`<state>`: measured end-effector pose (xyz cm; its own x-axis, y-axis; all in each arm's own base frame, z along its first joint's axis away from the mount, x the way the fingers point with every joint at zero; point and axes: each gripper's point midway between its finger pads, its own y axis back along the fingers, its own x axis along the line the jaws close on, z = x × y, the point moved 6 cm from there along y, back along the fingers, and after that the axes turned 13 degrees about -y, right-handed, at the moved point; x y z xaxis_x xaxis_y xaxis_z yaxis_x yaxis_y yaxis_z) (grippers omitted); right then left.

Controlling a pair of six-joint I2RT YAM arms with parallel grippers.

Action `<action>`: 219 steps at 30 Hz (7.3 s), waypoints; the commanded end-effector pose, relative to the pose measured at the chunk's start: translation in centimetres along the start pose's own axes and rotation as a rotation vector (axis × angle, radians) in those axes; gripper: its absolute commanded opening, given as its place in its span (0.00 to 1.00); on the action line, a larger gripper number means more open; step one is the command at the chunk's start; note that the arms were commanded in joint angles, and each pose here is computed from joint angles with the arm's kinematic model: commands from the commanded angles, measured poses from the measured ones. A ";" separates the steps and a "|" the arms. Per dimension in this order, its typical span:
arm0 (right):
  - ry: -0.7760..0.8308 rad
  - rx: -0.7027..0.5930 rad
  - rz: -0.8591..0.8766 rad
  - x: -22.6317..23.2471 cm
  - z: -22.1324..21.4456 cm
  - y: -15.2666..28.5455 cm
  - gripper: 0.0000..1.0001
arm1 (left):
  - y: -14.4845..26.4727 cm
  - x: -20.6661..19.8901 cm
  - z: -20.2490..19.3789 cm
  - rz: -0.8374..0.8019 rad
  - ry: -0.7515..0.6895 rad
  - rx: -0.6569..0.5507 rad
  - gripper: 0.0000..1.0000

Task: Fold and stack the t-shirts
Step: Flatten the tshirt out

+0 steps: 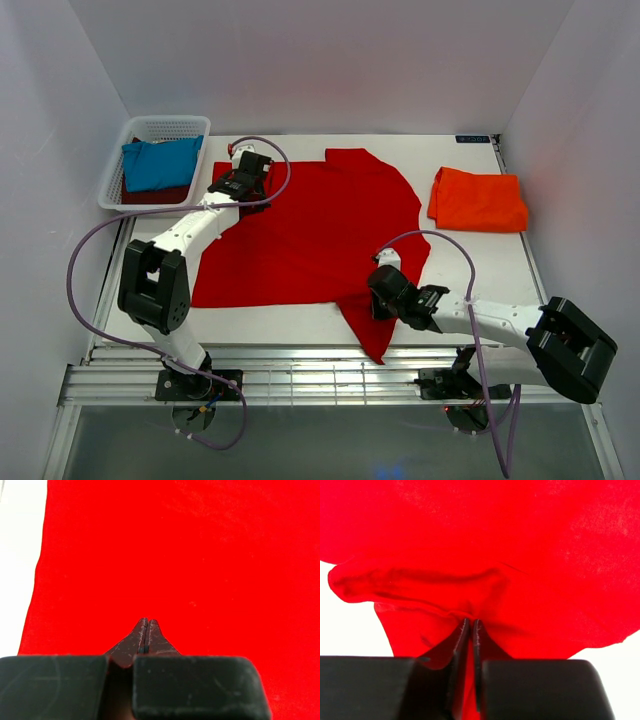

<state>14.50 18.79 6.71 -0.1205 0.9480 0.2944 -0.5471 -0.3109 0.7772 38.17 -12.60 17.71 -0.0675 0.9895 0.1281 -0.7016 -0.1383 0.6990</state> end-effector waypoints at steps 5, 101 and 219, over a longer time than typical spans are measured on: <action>0.004 -0.029 0.021 0.9 0.5 1.1 0.08 | 1.9 0.8 1.3 0.010 0.020 -0.063 0.00; 0.174 -0.027 -0.114 4.9 -1.7 4.1 0.51 | 1.8 0.0 0.7 -0.063 0.014 -0.036 0.00; -0.167 -0.026 -0.092 -3.3 21.7 -11.1 0.08 | -9.3 0.7 -4.6 -0.054 0.076 0.130 0.00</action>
<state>37.50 17.39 8.86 0.0882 0.9471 0.3086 -0.5680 -0.2067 0.7967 41.12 -9.97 7.78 -0.0819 0.9939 0.0744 -0.5919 -0.1086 0.7987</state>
